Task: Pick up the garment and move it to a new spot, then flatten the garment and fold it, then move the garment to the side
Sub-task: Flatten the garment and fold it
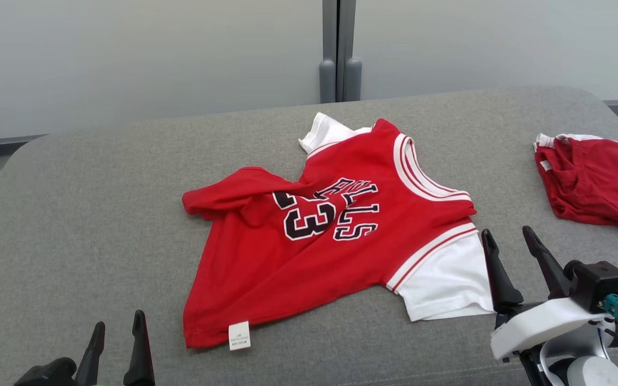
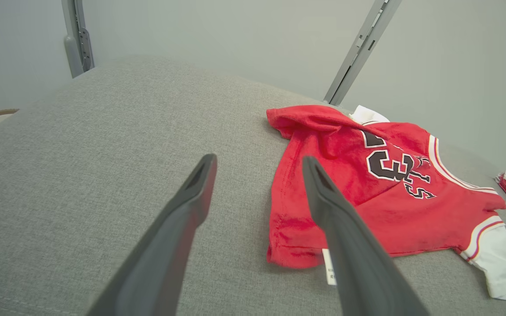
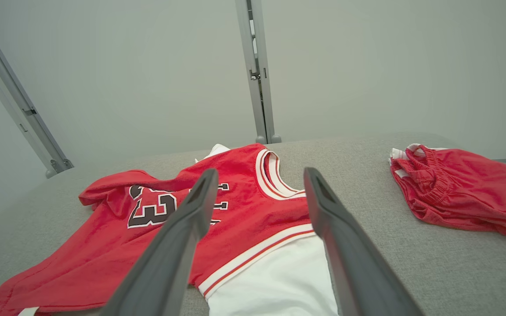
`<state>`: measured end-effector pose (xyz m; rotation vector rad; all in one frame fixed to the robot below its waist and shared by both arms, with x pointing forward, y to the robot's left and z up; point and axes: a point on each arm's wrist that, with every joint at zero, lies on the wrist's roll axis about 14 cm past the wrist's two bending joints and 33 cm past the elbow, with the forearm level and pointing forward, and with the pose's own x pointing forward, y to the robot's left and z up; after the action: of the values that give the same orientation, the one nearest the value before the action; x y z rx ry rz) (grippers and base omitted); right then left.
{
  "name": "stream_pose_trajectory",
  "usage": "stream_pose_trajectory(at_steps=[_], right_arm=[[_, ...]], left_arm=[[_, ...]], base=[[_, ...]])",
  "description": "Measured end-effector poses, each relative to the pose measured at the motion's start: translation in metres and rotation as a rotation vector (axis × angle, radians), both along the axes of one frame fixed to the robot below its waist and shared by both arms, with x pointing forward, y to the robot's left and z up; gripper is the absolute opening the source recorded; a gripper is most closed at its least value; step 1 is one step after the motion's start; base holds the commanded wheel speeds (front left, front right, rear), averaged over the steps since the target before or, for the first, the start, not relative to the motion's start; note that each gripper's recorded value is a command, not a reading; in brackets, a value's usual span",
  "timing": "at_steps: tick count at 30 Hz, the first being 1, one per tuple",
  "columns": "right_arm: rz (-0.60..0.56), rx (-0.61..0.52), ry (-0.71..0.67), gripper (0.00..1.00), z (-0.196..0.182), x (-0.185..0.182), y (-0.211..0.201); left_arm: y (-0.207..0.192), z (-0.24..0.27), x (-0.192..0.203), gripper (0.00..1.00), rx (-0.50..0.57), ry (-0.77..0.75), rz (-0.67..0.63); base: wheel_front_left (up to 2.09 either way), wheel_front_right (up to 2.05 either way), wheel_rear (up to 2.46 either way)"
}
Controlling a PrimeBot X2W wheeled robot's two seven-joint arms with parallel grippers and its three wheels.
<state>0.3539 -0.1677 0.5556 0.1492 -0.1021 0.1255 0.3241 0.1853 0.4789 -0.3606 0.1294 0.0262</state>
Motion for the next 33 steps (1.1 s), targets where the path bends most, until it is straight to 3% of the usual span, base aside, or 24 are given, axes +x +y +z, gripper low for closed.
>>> stream_pose_trajectory(at_steps=[18,33], right_arm=[[-0.003,-0.003,0.017,1.0,-0.004,0.001,-0.002],[0.008,-0.006,0.014,1.0,-0.002,0.0,0.002]], left_arm=[[-0.002,0.004,0.003,1.0,0.101,-0.008,-0.031],[-0.002,0.009,0.0,1.0,0.117,-0.018,-0.03]], base=[[0.0,0.0,0.0],[0.0,0.0,0.0]])
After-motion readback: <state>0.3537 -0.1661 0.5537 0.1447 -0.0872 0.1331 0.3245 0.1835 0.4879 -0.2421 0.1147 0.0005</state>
